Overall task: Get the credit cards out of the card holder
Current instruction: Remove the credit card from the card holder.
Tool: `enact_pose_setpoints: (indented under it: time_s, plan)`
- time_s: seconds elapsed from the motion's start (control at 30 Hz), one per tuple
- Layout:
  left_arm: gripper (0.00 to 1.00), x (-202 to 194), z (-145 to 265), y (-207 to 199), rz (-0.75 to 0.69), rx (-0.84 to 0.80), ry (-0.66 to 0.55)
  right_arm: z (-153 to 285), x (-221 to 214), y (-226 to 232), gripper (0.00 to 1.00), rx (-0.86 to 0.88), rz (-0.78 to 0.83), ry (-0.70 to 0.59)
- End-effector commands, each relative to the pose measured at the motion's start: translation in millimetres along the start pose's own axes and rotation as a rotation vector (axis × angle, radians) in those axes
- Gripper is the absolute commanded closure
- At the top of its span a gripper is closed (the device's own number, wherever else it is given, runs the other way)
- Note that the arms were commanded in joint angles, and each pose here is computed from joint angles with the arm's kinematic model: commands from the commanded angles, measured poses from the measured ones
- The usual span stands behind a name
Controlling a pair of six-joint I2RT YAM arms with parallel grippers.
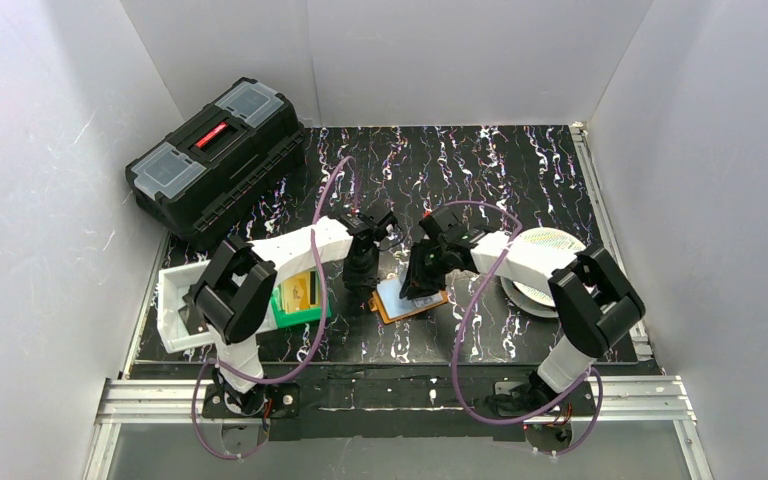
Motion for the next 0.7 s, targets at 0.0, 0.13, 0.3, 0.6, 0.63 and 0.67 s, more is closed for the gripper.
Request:
enact_pose_setpoints:
  time_s: [0.0, 0.13, 0.3, 0.6, 0.63, 0.67]
  plan:
    - [0.78, 4, 26, 10, 0.01, -0.021, -0.063, -5, 3, 14, 0.6, 0.019, 0.047, 0.017]
    - [0.78, 5, 35, 13, 0.019, -0.04, -0.075, -13, 3, 19, 0.46, 0.026, 0.054, 0.039]
    - [0.78, 6, 50, 15, 0.025, -0.057, -0.099, -17, 2, 25, 0.3, 0.037, 0.061, 0.044]
    - [0.78, 12, 80, 8, 0.023, -0.145, -0.136, -19, 4, 26, 0.16, 0.027, 0.051, 0.036]
    - [0.78, 12, 81, 5, 0.025, -0.172, -0.127, -14, 5, 27, 0.16, 0.018, 0.055, 0.018]
    - [0.78, 12, 81, 1, 0.033, -0.197, -0.12, -8, 7, 27, 0.15, 0.009, 0.058, -0.005]
Point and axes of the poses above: each gripper's point midway between its finger pads, its own z axis back along the fingers, its own y axis along the line the jaws close on, x = y × z, the point moved 7 cm from there along z, back along the fingers, and after that the axes turned 6 degrees about z, right-handed, at the moved point
